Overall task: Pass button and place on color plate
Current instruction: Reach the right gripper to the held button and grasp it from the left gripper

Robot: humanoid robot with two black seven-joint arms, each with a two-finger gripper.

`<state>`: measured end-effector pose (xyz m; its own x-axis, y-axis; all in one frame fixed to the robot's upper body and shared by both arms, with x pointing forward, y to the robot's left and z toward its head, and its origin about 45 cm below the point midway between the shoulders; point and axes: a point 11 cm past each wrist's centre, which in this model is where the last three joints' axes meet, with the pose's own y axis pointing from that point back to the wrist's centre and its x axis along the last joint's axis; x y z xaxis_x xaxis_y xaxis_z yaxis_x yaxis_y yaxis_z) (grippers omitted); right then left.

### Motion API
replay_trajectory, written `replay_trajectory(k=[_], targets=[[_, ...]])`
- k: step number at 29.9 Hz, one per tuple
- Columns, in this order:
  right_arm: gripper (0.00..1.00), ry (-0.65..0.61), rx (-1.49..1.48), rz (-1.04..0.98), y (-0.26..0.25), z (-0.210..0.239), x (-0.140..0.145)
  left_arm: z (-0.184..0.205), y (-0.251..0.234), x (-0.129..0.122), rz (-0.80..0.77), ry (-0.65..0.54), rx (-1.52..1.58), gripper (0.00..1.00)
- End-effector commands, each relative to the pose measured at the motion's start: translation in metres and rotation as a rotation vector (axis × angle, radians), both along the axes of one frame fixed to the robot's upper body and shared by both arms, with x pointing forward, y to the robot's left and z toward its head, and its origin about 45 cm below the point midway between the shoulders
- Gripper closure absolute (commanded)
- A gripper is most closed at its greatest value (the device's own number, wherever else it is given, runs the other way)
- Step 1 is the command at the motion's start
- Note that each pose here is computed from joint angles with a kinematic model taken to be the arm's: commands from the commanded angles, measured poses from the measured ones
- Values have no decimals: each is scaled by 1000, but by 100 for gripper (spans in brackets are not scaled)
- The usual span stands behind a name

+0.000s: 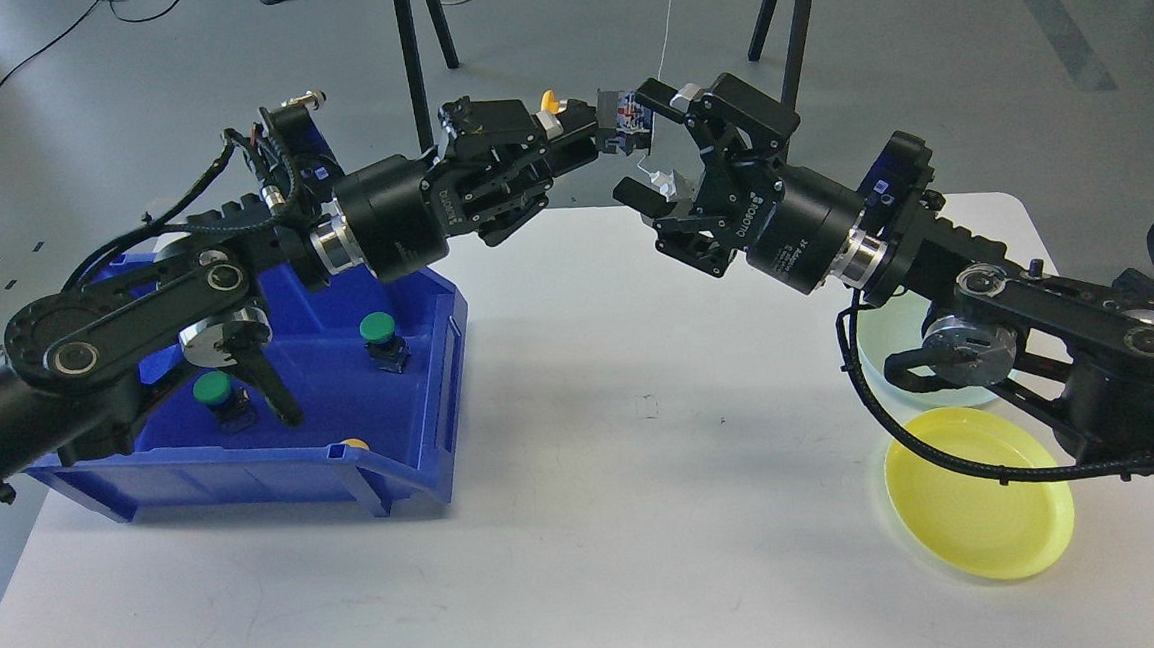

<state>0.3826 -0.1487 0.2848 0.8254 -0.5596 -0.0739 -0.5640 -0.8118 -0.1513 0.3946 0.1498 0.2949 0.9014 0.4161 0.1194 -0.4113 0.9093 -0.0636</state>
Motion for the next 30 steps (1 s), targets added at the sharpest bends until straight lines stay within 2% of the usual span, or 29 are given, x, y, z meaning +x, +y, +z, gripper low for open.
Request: replay_trajectory(k=[1,4,19,26,30], targets=[[7,-8,3,-12,-1,2,2,0,0,0,1,1,-2,95],[12,-17,4,-30,-3,3,4,1,1,1,5,5,-6,95],[53,-52,5,-10,7,11,5,0,3,2,4,14,-7,95],[87,-56,6,-7,9,12,5,0,3,2,4,14,-7,95],[96,-55,5,-8,9,12,5,-1,3,1,2,17,-7,95]])
